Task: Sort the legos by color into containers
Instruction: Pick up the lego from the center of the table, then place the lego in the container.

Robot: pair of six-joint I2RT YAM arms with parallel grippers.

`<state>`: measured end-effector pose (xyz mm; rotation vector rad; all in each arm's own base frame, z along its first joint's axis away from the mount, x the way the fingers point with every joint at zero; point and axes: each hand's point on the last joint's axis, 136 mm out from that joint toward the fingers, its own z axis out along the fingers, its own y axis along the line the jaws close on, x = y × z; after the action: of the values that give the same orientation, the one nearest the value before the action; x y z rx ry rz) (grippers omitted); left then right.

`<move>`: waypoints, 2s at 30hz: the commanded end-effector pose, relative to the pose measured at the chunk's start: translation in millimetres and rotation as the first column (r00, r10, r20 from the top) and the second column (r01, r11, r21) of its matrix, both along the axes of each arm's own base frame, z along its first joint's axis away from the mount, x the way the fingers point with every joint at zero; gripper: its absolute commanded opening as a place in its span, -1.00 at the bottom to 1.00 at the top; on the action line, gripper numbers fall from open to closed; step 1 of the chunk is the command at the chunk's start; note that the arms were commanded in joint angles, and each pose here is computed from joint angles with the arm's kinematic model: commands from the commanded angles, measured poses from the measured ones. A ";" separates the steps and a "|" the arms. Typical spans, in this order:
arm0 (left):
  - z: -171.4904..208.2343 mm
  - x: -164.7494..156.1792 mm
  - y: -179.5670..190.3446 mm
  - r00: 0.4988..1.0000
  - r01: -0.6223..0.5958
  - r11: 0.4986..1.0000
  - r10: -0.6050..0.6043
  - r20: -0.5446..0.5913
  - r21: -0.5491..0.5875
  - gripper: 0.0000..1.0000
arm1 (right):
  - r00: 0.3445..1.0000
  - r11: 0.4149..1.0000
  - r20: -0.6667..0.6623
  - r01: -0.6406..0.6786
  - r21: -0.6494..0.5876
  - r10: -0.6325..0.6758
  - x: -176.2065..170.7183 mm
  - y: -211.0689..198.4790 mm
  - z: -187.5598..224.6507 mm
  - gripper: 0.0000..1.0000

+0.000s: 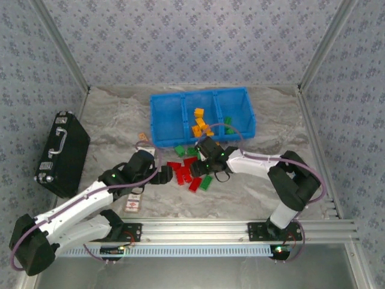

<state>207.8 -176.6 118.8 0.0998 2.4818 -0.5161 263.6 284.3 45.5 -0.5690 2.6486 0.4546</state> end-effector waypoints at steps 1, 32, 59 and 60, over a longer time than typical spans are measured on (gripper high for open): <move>5.1 1.5 0.7 1.000 -0.010 1.000 0.010 0.013 0.001 0.84 | 0.999 0.999 0.028 0.027 0.032 -0.028 14.9 8.3 10.3 0.43; 34.5 15.1 15.5 0.994 -0.045 0.999 0.043 0.099 0.022 0.89 | 1.000 1.000 0.013 -0.002 0.008 0.002 22.2 10.8 33.9 -0.37; 28.7 -13.5 60.2 0.996 0.055 0.981 -0.065 0.052 0.187 0.94 | 0.967 0.966 0.237 -0.145 0.214 0.092 194.9 130.4 108.3 -0.21; 20.6 -13.8 56.2 0.997 0.066 0.981 -0.070 0.018 0.183 0.93 | 0.965 0.964 0.244 -0.150 0.218 0.095 196.5 130.9 110.7 -0.13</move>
<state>197.1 -118.2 148.2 0.2165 2.4480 -0.3381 455.5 412.9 141.4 -0.6525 2.3306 0.6618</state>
